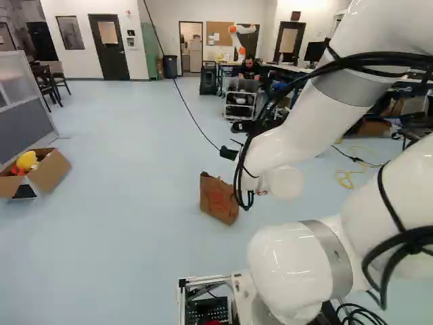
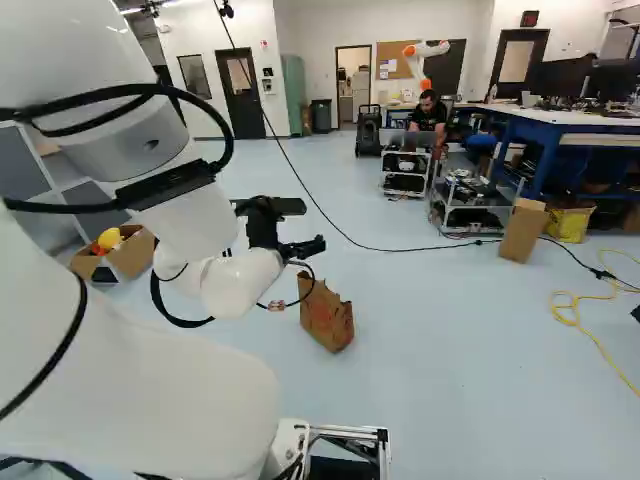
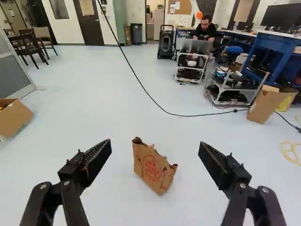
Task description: Pick up the grocery bag from the ground
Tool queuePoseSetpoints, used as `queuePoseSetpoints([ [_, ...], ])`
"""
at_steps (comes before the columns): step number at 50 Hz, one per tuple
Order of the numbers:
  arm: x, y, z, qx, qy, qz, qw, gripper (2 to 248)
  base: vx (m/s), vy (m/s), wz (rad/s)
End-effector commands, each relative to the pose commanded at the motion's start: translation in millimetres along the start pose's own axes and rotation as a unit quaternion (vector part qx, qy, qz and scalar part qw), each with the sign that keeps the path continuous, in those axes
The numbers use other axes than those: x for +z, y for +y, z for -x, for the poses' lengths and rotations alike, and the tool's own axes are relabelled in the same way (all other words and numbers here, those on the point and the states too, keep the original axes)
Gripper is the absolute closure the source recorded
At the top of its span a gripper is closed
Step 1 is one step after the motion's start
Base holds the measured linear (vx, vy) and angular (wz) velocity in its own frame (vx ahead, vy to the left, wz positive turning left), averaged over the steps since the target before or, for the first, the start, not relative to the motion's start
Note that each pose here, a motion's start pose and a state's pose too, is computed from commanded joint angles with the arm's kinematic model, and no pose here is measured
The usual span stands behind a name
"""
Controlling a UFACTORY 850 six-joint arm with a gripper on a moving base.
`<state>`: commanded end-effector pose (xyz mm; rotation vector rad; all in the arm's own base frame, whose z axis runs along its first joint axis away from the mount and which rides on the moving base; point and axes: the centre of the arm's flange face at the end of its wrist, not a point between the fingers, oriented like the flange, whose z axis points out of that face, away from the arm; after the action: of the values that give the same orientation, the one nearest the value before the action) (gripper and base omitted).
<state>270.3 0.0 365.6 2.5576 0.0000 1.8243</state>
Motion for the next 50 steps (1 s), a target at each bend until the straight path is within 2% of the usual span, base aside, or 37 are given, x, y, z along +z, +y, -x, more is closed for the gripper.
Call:
queuePoseSetpoints([
  [12, 0, 0.0, 0.0, 0.0, 0.0, 0.0, 1.0, 3, 0.392, 0.042, 0.162],
  [34, 0, 0.0, 0.0, 0.0, 0.0, 0.0, 1.0, 3, 0.384, 0.005, -0.008],
  [35, 7, 0.0, -3.5, 0.0, -0.002, 0.0, 1.0, 3, 0.286, 0.015, -0.003],
  [50, 17, 0.0, -8.4, 0.0, -0.004, 0.0, 1.0, 3, 0.053, 0.004, -0.011],
])
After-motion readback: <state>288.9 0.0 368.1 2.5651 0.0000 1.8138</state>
